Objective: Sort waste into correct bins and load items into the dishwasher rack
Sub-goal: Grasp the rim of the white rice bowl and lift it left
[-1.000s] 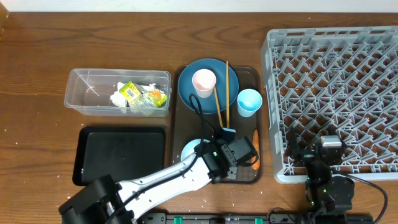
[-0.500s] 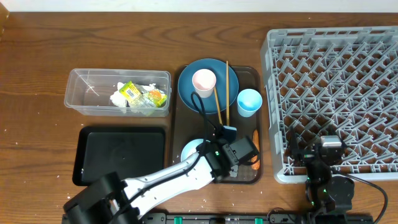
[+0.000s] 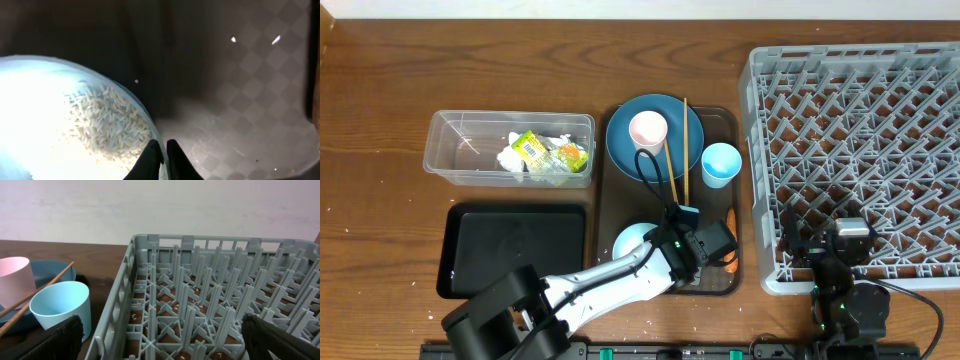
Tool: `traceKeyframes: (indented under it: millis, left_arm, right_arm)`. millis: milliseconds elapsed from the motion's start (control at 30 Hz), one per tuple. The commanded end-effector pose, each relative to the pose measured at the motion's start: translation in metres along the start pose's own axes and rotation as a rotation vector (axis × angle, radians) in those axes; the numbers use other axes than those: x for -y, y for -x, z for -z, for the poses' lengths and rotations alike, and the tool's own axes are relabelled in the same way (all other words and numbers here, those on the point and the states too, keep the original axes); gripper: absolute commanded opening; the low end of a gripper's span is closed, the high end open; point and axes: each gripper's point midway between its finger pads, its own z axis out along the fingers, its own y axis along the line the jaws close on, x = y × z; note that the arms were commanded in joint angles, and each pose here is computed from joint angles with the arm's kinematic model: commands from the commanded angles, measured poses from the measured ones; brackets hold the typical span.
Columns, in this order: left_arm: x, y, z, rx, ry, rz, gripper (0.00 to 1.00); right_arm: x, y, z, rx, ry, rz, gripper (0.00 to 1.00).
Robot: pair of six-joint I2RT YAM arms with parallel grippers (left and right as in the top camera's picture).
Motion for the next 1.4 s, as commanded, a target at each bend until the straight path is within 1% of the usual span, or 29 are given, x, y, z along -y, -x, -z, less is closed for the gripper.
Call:
traceKeyframes:
  millis: [0, 333, 667, 800, 933, 1000, 1200, 1367]
  left_arm:
    - [-0.004, 0.001, -0.002, 0.011, 0.023, -0.004, 0.06]
    - [-0.019, 0.01, 0.007, 0.071, 0.086, -0.006, 0.06]
    - [-0.061, 0.041, 0.054, 0.285, 0.247, -0.005, 0.06]
    - [-0.07, 0.047, 0.07, 0.337, 0.265, 0.004, 0.06]
    - [-0.09, 0.055, 0.087, 0.41, 0.355, -0.003, 0.06]
    - [-0.099, 0.053, 0.095, 0.417, 0.388, -0.012, 0.06]
    - [-0.111, 0.051, 0.118, 0.434, 0.338, 0.034, 0.06]
    - [-0.14, 0.049, 0.137, 0.437, 0.355, 0.097, 0.06]
  right_arm:
    - [0.002, 0.0, 0.0, 0.001, -0.009, 0.003, 0.99]
    - [0.002, 0.0, 0.0, 0.001, -0.009, 0.003, 0.99]
    - [0.002, 0.0, 0.0, 0.001, -0.009, 0.003, 0.99]
    - [0.002, 0.0, 0.0, 0.001, -0.009, 0.003, 0.99]
    - [0.002, 0.0, 0.0, 0.001, -0.009, 0.003, 0.99]
    - [0.002, 0.0, 0.0, 0.001, -0.009, 0.003, 0.99]
    - [0.002, 0.0, 0.0, 0.001, -0.009, 0.003, 0.99]
    - [0.002, 0.0, 0.0, 0.001, -0.009, 0.004, 0.99]
